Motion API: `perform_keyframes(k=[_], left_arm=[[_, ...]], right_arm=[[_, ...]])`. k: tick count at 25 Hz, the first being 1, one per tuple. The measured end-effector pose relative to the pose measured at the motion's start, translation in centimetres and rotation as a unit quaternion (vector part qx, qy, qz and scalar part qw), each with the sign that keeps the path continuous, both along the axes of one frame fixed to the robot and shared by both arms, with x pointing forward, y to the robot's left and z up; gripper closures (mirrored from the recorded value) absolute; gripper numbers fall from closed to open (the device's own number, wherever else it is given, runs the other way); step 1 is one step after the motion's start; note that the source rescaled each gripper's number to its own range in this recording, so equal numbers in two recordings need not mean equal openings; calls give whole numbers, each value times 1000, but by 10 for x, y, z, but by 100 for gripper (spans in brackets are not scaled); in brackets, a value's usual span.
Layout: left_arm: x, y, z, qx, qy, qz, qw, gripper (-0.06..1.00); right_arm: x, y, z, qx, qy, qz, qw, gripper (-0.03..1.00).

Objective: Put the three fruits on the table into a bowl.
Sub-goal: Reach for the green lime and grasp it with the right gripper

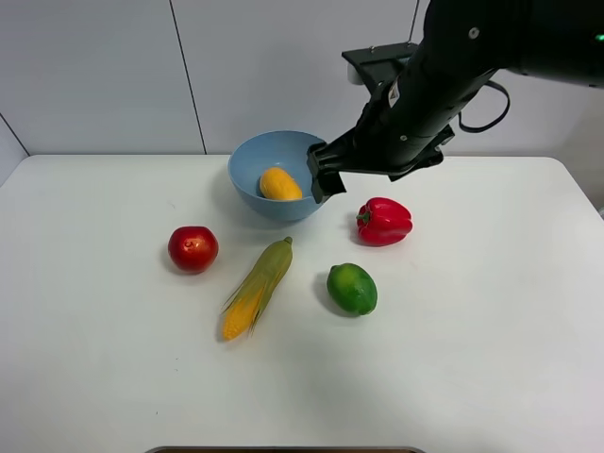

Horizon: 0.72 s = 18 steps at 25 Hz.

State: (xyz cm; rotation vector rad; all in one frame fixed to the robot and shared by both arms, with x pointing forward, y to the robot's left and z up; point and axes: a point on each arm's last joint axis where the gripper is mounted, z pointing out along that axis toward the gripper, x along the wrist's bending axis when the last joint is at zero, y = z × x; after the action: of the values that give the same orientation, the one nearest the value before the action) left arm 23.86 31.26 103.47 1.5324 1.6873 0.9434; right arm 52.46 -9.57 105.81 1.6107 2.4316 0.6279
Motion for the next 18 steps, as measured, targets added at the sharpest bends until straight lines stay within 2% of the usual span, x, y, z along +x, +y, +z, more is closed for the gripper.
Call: perform_keyframes(k=[9, 18], left_arm=[[0, 0, 0, 0, 0, 0, 1000, -5], [0, 0, 0, 0, 0, 0, 1000, -5]], right_arm=[[14, 10, -60, -56, 80, 0, 995, -1], [-1, 4, -94, -70, 121, -4, 990, -1]])
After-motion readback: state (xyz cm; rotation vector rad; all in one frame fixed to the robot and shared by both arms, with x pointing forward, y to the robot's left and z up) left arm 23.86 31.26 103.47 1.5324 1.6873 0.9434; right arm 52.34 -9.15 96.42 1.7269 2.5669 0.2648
